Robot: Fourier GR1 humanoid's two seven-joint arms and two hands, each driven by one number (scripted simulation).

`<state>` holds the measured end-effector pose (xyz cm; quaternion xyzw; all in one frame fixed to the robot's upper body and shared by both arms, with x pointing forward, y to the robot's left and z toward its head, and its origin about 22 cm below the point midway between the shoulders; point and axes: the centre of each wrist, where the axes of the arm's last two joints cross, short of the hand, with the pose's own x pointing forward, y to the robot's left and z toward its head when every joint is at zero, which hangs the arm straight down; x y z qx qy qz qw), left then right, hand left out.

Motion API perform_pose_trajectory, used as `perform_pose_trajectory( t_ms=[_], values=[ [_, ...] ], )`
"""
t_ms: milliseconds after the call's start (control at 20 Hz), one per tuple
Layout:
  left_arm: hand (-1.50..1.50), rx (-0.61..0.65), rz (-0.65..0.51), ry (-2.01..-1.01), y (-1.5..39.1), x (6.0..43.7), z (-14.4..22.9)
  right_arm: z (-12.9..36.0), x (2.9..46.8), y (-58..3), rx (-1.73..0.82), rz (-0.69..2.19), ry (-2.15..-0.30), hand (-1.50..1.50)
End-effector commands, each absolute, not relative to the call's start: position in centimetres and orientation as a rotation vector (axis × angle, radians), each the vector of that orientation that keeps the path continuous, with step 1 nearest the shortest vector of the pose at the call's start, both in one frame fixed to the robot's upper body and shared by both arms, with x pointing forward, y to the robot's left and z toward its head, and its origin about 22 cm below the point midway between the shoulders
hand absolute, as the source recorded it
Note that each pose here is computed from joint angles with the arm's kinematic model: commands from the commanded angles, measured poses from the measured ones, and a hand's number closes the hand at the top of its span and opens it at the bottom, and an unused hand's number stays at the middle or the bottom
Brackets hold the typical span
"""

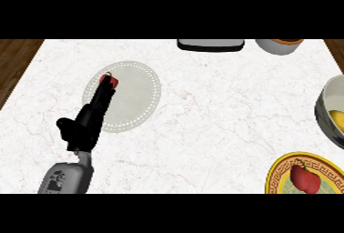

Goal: Pick the lemon from the plate and place it in the bowl

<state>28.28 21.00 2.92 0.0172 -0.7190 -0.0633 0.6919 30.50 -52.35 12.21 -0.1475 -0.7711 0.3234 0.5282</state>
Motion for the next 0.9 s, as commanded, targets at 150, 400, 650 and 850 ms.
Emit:
perform_pose_trajectory(
  t_ms=[150,400,650,850],
  values=[
    [0.00,0.037,-0.155,-1.613,21.1,28.1,2.8,15.6,29.3,-55.3,-0.022,0.614,-1.878,-1.50],
    [0.00,0.026,-0.123,-1.622,20.5,28.1,3.7,14.3,27.8,-56.3,0.055,0.530,-1.829,-1.50],
    [0.00,0.025,-0.118,-1.621,20.4,28.0,3.3,15.8,27.5,-56.6,0.107,0.540,-1.810,-1.50],
    [0.00,0.038,-0.128,-1.606,21.0,28.1,3.0,16.0,27.4,-56.5,0.147,0.544,-1.805,-1.50]
  ],
)
